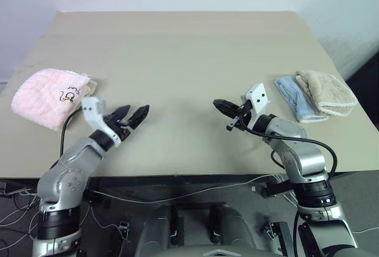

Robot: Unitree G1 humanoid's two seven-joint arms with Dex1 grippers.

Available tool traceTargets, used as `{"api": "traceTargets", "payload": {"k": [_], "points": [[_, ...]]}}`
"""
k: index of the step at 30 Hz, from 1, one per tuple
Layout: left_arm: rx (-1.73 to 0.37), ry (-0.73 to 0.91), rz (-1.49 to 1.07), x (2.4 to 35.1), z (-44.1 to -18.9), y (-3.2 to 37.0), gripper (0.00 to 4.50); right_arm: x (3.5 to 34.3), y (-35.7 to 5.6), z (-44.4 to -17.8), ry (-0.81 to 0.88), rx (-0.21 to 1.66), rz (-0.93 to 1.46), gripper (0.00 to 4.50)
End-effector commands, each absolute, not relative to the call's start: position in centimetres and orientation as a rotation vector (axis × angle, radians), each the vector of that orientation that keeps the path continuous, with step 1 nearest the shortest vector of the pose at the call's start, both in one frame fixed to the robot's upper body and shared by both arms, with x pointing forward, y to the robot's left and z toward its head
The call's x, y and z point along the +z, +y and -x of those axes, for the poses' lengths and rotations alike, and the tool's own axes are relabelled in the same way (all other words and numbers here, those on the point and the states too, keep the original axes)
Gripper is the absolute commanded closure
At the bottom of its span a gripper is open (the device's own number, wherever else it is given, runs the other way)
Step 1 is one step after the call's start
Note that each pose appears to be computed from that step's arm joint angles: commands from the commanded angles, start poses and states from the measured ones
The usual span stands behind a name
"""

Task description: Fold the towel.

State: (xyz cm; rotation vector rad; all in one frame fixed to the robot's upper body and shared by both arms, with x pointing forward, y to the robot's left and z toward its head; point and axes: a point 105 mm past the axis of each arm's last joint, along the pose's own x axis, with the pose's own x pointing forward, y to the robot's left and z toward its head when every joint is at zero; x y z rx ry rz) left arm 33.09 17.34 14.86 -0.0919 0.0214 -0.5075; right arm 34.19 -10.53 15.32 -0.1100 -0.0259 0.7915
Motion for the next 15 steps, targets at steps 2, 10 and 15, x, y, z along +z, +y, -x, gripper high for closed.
{"api": "traceTargets", "payload": {"k": [2,10,15], "points": [[-0.559,-0.05,-0.118,14.7,-34.3,16.2,0.03,17.2,-11.2,-34.8,-0.109,0.706,0.098,4.5],[-0.515,-0.07,-0.16,13.8,-35.8,17.3,0.03,16.5,-11.3,-34.8,-0.114,0.656,0.078,4.5],[-0.513,-0.077,-0.174,14.0,-36.2,17.4,0.03,16.1,-11.6,-35.0,-0.114,0.638,0.069,4.5]]}}
